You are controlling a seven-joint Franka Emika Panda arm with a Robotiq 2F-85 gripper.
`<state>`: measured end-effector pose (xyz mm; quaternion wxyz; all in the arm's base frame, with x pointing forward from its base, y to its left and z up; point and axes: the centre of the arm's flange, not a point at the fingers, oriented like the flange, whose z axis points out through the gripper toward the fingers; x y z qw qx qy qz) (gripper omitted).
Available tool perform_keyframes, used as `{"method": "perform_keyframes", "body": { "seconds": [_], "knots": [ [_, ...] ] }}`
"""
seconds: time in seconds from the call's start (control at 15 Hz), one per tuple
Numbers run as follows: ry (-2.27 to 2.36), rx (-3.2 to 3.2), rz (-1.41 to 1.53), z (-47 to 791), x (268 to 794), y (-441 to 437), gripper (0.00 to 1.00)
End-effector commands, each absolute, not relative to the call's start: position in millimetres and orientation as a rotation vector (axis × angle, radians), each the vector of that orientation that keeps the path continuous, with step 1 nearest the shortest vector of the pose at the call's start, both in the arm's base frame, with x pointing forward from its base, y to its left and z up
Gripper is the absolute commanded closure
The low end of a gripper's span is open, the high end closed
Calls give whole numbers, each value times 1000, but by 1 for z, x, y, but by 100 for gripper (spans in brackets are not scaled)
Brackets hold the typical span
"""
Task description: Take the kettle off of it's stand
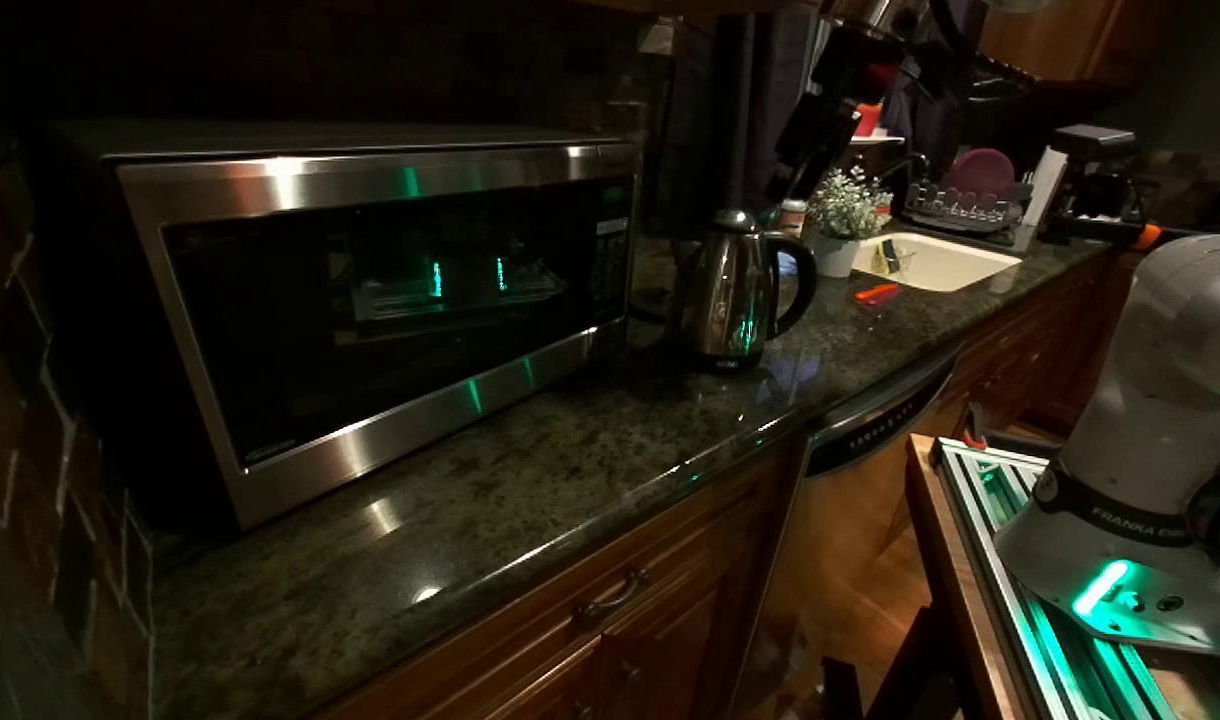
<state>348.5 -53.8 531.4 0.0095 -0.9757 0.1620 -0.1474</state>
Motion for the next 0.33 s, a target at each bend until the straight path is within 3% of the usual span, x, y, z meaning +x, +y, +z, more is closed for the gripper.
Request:
{"method": "perform_keyframes", "body": {
  "seconds": [0.0, 0.27],
  "knots": [
    [479, -3070, -443, 529, 345, -43, 0],
    [460, -3083, -449, 529, 336, -38, 0]
  ]
}}
